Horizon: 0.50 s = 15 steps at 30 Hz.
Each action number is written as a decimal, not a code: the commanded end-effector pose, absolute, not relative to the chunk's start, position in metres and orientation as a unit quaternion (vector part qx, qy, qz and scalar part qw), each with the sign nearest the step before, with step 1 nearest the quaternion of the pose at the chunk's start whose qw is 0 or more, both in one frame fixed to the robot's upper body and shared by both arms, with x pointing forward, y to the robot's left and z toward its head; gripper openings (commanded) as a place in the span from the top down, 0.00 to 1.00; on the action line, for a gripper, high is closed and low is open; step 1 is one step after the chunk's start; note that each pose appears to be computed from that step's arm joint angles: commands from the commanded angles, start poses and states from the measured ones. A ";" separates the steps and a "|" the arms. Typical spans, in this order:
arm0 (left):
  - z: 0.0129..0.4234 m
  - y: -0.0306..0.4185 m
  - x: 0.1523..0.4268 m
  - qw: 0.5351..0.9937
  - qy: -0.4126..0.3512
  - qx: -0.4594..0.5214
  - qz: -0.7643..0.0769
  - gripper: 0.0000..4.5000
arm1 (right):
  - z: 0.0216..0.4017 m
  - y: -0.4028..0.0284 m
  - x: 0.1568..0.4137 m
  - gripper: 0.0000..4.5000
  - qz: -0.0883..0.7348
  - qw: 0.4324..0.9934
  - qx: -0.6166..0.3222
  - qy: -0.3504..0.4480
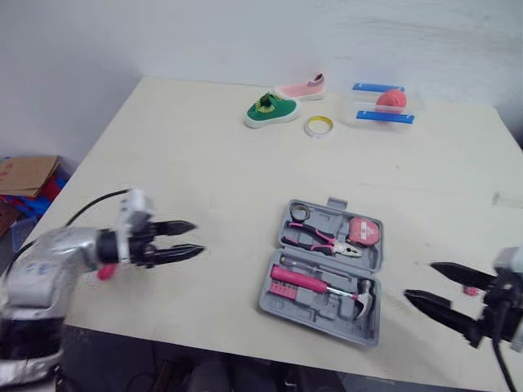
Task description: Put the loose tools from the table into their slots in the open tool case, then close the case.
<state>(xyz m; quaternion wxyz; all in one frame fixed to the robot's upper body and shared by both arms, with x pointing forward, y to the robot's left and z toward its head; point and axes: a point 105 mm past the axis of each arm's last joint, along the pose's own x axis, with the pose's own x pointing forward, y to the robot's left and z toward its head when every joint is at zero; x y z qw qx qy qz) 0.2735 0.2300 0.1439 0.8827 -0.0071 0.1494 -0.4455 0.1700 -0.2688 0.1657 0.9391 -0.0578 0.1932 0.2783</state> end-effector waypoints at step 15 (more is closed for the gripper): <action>0.161 0.331 0.238 0.947 0.158 0.027 -0.279 0.02 | 0.171 -0.364 0.165 0.00 0.146 0.968 -0.091 0.182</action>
